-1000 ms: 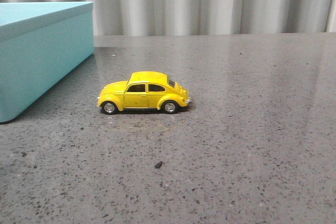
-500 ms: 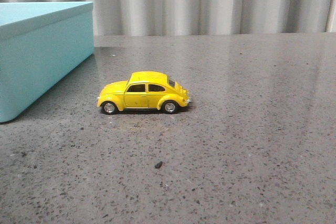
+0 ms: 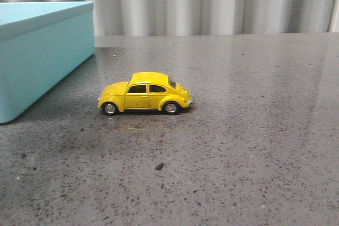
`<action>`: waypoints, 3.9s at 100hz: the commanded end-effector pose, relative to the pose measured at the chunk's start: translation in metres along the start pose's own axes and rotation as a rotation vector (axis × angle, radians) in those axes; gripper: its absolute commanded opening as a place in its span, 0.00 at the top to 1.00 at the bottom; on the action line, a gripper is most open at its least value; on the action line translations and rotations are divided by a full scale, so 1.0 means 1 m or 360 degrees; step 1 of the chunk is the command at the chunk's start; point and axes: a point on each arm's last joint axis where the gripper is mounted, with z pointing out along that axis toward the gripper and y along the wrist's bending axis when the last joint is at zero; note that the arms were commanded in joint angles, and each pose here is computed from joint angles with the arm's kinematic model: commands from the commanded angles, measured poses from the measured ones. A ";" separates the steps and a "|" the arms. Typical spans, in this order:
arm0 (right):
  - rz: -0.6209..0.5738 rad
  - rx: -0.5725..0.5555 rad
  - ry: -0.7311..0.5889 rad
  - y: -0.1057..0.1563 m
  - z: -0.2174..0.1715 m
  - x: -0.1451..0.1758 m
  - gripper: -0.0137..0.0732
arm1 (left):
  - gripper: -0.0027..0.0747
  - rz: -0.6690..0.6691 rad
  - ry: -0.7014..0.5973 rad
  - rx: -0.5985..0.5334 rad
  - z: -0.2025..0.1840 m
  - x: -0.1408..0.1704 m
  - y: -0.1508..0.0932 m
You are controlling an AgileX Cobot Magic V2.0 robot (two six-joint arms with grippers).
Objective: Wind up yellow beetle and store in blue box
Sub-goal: 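Move the left gripper toward the yellow car beside the box, then lower the open left gripper around the car and close it, then lift the car with the left gripper and carry it over the box, then lower the car into the light-blue box and open the left gripper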
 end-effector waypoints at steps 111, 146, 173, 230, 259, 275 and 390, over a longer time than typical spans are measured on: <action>-0.0019 0.0007 0.0026 0.000 0.007 0.012 0.93 | 0.31 0.0774 0.0475 0.0801 0.142 -0.017 -0.026; -0.0019 0.0006 0.0029 0.000 0.007 0.012 0.93 | 0.31 0.0672 0.0547 0.0872 0.172 0.001 -0.034; -0.0018 0.0006 0.0035 0.000 0.007 0.013 0.93 | 0.31 0.0669 0.0573 0.0878 0.178 0.006 -0.035; -0.0018 0.0006 0.0035 0.000 0.007 0.013 0.93 | 0.77 0.0640 0.0557 0.0914 0.171 -0.001 -0.035; -0.0016 0.0005 0.0035 0.000 0.007 0.013 0.93 | 0.78 0.0682 0.0238 0.0703 0.122 -0.063 -0.010; -0.0016 0.0005 0.0035 0.000 0.007 0.013 0.93 | 0.79 0.0543 0.0126 0.0438 0.079 -0.088 0.027; 0.0035 -0.0018 0.0073 0.001 0.007 0.015 0.93 | 0.66 -0.0456 0.0905 -0.0155 0.117 0.075 0.161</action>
